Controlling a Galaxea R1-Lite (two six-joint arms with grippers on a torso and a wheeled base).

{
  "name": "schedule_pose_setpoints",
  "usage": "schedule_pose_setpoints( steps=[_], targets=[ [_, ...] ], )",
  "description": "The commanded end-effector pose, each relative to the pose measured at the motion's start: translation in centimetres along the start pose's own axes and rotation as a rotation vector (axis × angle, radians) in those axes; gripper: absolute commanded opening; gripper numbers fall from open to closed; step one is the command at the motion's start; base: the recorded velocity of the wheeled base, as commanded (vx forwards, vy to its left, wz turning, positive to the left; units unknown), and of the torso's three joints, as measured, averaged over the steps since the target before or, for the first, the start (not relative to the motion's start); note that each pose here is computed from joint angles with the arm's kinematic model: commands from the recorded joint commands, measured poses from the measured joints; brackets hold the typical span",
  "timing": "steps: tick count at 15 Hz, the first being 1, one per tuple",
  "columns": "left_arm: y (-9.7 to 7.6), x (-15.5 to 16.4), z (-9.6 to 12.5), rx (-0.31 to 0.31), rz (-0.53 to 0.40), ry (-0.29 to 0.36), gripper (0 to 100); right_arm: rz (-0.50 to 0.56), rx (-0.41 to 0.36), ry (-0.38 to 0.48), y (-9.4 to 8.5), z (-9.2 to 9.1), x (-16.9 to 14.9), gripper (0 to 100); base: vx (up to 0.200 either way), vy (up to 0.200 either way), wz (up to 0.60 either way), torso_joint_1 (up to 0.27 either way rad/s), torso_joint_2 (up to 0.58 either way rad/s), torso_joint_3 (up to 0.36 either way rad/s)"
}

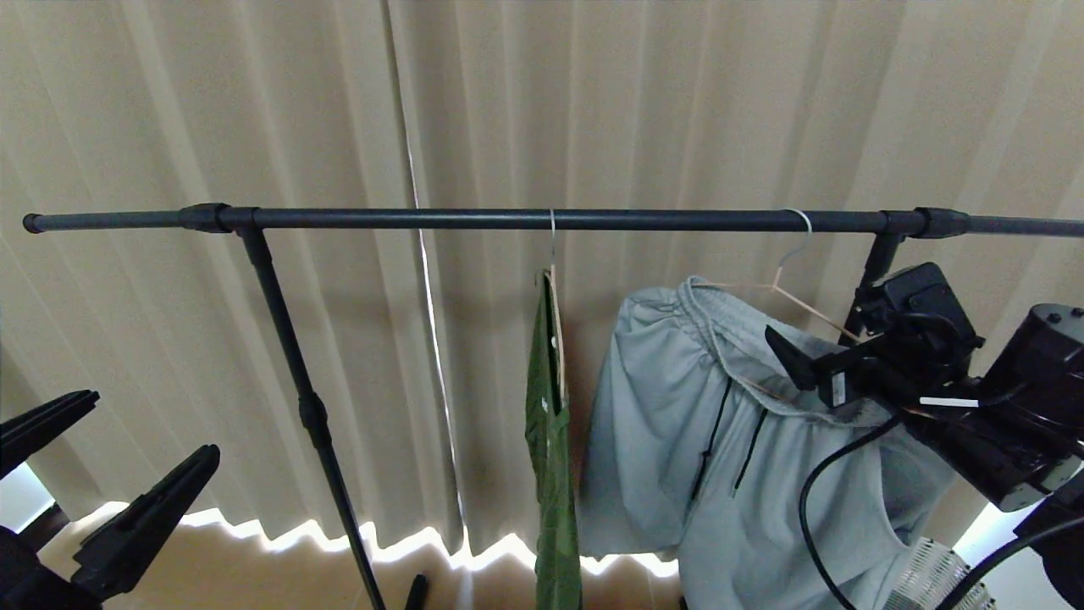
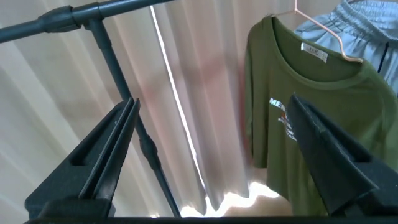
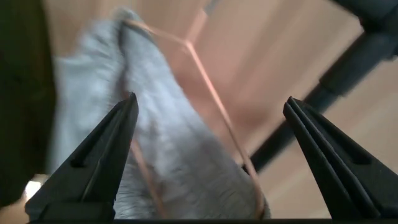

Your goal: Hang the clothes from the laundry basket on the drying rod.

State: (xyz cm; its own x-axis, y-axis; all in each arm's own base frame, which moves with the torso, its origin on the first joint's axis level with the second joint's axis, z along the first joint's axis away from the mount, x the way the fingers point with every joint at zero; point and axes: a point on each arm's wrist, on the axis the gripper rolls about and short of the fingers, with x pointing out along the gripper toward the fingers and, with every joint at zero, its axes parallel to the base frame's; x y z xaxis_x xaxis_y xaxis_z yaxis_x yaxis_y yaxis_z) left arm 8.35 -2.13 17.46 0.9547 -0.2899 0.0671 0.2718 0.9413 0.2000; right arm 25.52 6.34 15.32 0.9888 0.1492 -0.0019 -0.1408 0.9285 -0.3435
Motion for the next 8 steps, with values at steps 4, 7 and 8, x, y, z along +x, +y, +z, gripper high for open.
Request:
schedule_pose_setpoints(
  steps=[4,7,8],
  targets=[
    [-0.1,-1.2,-0.3,0.003,0.016,-0.027,100,0.087,0.076,-0.184,-1.3,3.2,-5.9,100,0.0,0.0,0.0,0.0,0.0,0.0],
    [-0.5,-3.2,-2.1,0.022,0.019,0.002,100,0.064,0.076,-0.262,-2.0,4.3,-9.2,100,0.0,0.0,0.0,0.0,0.0,0.0],
    [-0.8,-4.4,-3.0,0.028,0.014,0.036,100,0.059,0.075,-0.273,-2.2,4.3,-10.2,100,0.0,0.0,0.0,0.0,0.0,0.0]
  ],
)
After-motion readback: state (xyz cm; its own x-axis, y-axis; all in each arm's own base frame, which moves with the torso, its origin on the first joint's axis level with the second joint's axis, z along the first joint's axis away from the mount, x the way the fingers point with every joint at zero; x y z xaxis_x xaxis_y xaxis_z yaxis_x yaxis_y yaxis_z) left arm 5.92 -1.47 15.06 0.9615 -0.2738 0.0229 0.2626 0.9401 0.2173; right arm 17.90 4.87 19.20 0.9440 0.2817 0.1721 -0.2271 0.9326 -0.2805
